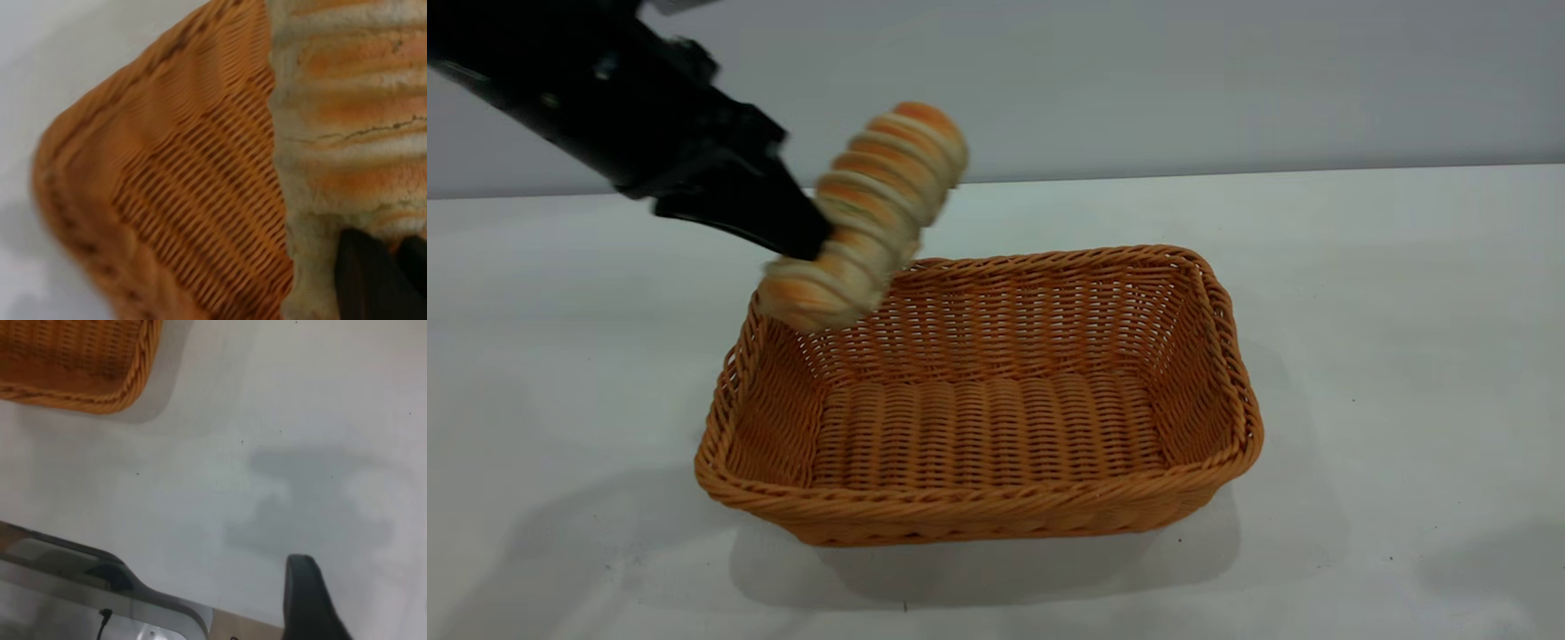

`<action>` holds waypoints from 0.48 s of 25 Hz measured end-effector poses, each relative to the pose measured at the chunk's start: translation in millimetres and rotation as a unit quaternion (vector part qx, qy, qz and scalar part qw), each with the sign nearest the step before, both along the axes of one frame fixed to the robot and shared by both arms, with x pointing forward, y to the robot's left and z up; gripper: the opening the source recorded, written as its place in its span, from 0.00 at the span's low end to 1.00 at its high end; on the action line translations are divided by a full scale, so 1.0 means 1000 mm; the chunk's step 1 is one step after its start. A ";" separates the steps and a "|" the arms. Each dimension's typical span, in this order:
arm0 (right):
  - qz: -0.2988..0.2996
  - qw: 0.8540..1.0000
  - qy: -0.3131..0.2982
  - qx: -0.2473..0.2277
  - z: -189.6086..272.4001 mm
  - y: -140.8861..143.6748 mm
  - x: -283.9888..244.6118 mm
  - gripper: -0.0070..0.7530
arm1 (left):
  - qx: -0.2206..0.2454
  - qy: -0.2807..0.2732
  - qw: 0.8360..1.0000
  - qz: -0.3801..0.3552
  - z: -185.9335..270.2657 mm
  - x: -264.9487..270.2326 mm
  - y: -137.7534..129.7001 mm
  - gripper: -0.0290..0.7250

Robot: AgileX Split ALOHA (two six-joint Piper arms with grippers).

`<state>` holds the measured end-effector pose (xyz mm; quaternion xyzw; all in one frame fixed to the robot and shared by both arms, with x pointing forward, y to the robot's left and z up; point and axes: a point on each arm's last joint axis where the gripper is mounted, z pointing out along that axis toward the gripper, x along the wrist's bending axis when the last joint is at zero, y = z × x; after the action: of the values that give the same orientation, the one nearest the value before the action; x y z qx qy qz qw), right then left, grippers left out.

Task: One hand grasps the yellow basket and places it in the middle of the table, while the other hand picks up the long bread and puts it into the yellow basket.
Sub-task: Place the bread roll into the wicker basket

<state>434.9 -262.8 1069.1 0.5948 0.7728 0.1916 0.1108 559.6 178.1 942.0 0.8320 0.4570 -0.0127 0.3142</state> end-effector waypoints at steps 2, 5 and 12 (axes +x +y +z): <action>0.000 1.000 0.000 0.000 0.000 0.000 0.000 0.62 | -0.006 0.006 1.000 -0.001 -0.007 0.000 -0.006 0.12; 0.000 1.000 -0.001 0.000 0.000 0.000 0.000 0.62 | -0.012 0.018 1.000 0.005 -0.017 0.002 -0.009 0.23; 0.000 1.000 -0.001 0.000 0.000 0.000 0.000 0.62 | -0.020 0.027 0.999 0.016 -0.016 0.002 -0.008 0.62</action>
<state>435.1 -262.8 1069.2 0.5947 0.7726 0.1924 0.1116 561.9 170.1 926.4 0.8176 0.4778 -0.0391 0.3188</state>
